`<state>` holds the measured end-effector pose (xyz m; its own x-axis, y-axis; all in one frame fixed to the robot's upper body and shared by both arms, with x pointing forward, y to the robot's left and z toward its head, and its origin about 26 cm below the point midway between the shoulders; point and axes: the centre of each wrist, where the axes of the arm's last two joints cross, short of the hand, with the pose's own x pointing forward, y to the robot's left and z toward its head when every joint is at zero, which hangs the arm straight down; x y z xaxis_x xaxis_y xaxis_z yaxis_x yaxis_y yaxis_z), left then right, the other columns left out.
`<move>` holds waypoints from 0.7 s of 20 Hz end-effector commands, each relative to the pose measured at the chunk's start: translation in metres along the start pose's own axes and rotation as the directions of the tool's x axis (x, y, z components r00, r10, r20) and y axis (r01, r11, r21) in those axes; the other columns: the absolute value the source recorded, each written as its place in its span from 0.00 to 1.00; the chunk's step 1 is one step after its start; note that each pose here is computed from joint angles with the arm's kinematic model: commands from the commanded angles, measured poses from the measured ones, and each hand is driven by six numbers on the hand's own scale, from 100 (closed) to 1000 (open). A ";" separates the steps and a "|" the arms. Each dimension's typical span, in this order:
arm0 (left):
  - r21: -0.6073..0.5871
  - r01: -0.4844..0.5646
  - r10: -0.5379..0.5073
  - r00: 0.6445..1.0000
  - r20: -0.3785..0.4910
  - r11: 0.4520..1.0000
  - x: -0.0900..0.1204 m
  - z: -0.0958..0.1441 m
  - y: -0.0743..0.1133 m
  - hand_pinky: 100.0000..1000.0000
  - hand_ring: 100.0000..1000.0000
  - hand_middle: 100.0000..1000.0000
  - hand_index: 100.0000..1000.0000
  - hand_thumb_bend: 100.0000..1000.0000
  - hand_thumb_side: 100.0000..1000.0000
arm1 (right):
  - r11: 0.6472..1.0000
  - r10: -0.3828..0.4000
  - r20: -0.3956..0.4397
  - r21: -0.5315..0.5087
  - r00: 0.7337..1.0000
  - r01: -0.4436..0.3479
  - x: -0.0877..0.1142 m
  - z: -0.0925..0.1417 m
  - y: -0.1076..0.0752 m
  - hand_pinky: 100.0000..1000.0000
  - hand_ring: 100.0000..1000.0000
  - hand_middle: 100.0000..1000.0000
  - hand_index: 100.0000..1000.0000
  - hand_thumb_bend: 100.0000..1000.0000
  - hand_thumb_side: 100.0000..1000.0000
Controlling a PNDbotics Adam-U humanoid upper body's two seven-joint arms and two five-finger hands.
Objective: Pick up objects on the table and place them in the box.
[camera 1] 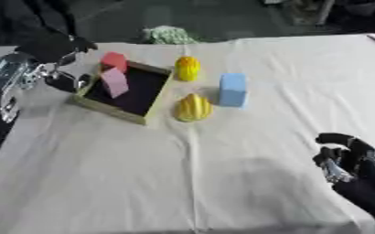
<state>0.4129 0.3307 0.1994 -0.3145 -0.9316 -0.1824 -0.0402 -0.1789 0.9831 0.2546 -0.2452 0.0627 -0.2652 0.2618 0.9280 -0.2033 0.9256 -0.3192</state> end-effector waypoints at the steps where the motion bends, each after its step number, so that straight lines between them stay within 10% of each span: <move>1: 0.046 -0.033 0.030 0.997 0.069 0.998 0.008 0.006 0.031 0.79 0.73 0.70 0.92 0.11 0.12 | 1.000 0.015 0.030 -0.001 0.999 -0.015 0.007 -0.003 -0.003 0.57 0.55 0.69 0.74 0.00 0.20; 14: -0.107 -0.070 0.103 0.936 0.338 0.992 0.100 -0.050 0.033 0.80 0.73 0.71 0.93 0.13 0.33 | 1.000 -0.002 0.042 0.030 0.999 0.001 0.009 -0.004 0.000 0.57 0.55 0.69 0.74 0.00 0.21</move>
<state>0.4251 0.2203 0.2062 -0.6134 -0.7882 -0.0497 0.0891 -0.1316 0.9873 0.2553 -0.2422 0.0634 -0.2725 0.2557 0.9276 -0.2249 0.9204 -0.3198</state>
